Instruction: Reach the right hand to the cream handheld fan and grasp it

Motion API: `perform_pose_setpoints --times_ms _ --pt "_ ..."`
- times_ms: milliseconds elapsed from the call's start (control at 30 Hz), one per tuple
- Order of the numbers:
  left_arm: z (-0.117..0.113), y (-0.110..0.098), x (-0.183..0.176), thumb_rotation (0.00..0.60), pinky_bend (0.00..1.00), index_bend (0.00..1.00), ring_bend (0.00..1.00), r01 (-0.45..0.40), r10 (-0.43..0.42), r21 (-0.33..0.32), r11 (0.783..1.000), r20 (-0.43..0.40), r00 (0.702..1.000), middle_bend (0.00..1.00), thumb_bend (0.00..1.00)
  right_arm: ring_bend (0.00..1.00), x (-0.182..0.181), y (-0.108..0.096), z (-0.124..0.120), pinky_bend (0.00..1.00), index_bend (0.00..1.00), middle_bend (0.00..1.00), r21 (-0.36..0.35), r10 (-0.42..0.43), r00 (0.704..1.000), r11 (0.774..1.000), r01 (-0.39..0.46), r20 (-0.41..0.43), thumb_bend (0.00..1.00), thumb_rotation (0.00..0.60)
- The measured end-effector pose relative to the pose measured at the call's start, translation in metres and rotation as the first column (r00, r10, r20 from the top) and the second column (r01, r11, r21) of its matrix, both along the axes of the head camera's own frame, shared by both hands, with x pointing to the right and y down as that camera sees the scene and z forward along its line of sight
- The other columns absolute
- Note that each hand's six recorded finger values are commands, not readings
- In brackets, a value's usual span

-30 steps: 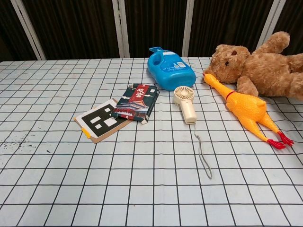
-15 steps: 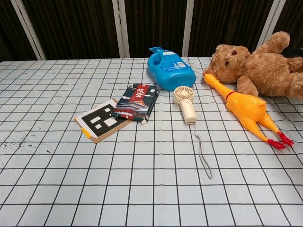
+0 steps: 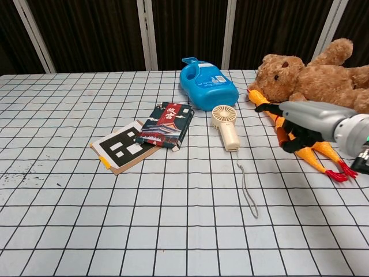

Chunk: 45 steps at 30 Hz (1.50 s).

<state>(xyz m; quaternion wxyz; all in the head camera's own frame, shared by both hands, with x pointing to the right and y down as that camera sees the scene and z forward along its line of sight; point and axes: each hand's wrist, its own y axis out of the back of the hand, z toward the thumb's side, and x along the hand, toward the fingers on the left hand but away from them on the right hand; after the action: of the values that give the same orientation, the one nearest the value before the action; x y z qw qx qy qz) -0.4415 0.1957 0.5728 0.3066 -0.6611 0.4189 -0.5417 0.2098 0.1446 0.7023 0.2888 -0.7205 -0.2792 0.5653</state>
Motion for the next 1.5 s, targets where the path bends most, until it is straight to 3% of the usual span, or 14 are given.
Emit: perform_pose_setpoints --times_ms 300,1067,1500 --pt "0.001 -0.001 -0.001 0.6 0.0 0.0 0.0 0.007 -0.007 -0.01 1.0 -0.007 1.0 0.0 0.09 0.9 -0.033 -0.001 0.029 0.87 0.0 0.8 -0.043 0.005 1.0 0.999 -0.005 0.012 0.84 0.6" --pt "0.001 -0.001 -0.002 0.6 0.0 0.0 0.0 0.014 -0.014 -0.016 1.0 -0.01 1.0 0.0 0.09 0.9 -0.045 -0.002 0.04 0.87 0.0 0.8 -0.052 0.011 1.0 0.999 -0.01 0.023 0.84 0.6" --pt "0.001 -0.001 -0.002 0.6 0.0 0.0 0.0 0.014 -0.014 -0.015 1.0 -0.014 1.0 0.0 0.09 0.9 -0.046 0.015 0.051 0.87 0.0 0.8 -0.094 -0.012 1.0 0.996 0.012 -0.003 0.85 0.6"
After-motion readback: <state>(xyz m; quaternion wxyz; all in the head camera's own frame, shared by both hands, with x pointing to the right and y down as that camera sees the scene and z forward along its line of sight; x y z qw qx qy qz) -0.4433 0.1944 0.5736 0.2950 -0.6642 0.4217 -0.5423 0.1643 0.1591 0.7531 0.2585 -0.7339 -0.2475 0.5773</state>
